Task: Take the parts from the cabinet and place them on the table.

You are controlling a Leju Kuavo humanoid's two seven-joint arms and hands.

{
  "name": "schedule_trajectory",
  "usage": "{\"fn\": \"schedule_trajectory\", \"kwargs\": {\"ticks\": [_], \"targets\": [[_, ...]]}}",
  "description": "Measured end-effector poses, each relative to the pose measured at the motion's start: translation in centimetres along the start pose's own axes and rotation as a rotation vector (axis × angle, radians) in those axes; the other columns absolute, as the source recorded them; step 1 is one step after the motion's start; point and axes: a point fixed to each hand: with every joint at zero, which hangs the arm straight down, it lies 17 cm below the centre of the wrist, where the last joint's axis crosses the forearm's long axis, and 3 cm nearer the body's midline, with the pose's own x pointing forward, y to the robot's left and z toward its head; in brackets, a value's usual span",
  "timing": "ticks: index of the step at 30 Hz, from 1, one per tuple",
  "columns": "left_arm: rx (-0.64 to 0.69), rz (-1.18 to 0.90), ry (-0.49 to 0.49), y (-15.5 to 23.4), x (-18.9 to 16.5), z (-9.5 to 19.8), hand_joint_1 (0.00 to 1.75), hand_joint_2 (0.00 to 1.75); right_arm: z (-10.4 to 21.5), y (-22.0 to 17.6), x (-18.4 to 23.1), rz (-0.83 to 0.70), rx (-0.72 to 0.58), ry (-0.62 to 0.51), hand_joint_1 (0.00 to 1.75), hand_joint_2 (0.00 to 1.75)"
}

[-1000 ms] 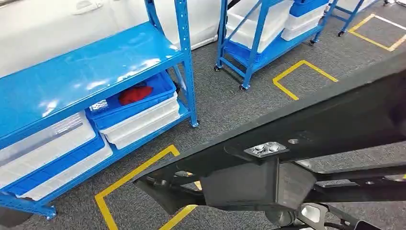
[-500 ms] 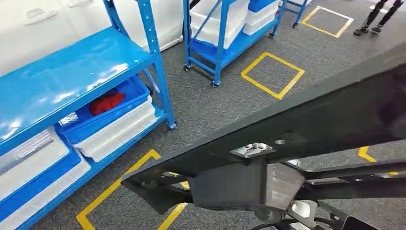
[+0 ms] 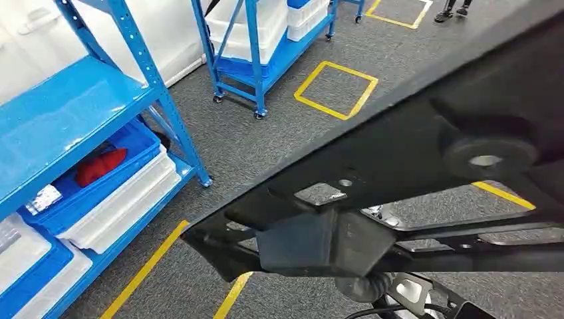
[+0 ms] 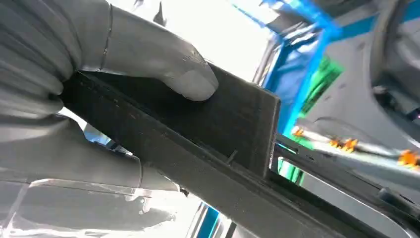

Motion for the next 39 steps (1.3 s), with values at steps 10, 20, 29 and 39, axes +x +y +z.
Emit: {"fn": "schedule_trajectory", "kwargs": {"ticks": [10,20,29,39], "targets": [[-0.047,0.02,0.04,-3.8,-1.1,0.8,0.0,1.75,0.1,0.0,-2.3,0.058,0.043,0.043,1.75,1.75],[-0.066,0.022,0.095,-5.4,-2.9,1.5,0.0,1.75,1.1,-0.1,-4.0,0.107,0.076,0.097,1.75,1.75],[-0.024,0.026,0.067,-4.6,-2.5,1.3,0.0,1.75,0.2,0.3,-4.2,0.05,0.112,0.071,1.75,1.75],[0.012,0.027,0.05,-2.8,-1.9,0.9,0.0,1.75,0.0,-1.0,-4.8,0.054,0.051,0.073,1.75,1.75]]}}
